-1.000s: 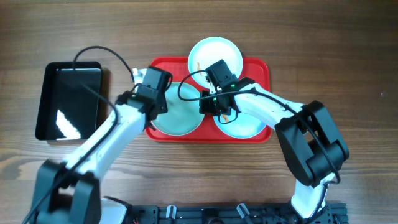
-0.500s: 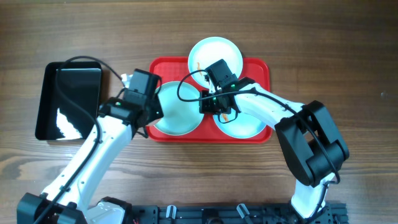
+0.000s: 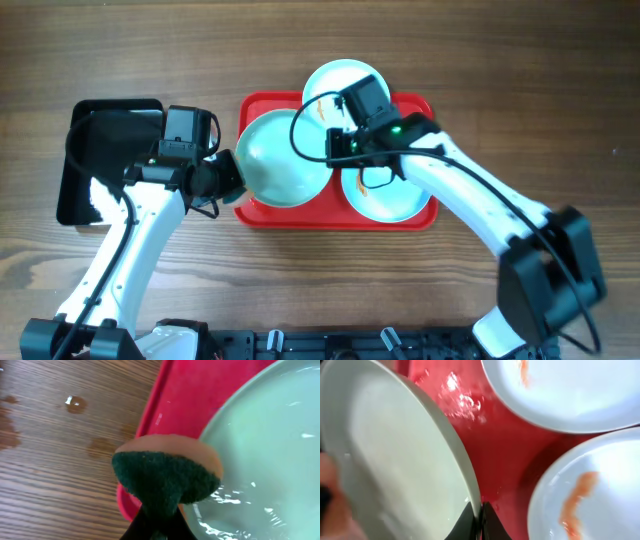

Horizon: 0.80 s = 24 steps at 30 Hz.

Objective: Clean dirty plates on tray and stack at the side
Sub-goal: 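Lift the sponge off the plate and tilt the plate up with right gripper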

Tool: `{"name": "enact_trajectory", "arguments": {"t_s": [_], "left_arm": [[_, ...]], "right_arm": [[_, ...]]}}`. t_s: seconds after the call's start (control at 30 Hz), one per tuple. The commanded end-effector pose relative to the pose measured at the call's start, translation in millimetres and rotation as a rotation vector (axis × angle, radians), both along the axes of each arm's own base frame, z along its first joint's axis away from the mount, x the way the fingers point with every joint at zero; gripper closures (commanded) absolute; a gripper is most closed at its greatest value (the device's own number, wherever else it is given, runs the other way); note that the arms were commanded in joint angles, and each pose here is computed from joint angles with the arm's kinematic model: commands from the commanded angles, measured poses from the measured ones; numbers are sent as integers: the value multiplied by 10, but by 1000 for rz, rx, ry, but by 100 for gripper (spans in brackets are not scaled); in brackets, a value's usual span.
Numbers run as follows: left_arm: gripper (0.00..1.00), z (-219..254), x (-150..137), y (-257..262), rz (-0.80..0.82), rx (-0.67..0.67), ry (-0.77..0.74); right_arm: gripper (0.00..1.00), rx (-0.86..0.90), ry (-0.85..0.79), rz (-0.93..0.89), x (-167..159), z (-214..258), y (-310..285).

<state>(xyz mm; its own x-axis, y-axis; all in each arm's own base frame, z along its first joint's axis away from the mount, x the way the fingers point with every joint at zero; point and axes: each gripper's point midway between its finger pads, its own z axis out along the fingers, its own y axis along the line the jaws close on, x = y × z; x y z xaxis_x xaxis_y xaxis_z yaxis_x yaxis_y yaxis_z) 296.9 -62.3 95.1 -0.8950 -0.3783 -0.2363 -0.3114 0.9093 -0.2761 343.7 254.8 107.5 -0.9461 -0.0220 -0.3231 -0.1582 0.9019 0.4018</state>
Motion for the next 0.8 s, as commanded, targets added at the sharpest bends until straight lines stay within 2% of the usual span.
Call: {"name": "enact_trajectory", "arguments": {"t_s": [0.0, 0.27, 0.43, 0.77], "left_arm": [[96, 33, -19, -69, -37, -42, -8], [96, 34, -14, -69, -38, -41, -10], [96, 35, -3, -70, -41, -41, -14], [96, 61, 63, -78, -41, -44, -43]], "right_arm": [[96, -99, -133, -36, 136, 389, -230], [96, -319, -185, -127, 175, 399, -675], [96, -339, -215, -146, 232, 429, -713], [96, -506, -329, -164, 268, 531, -802]]}}
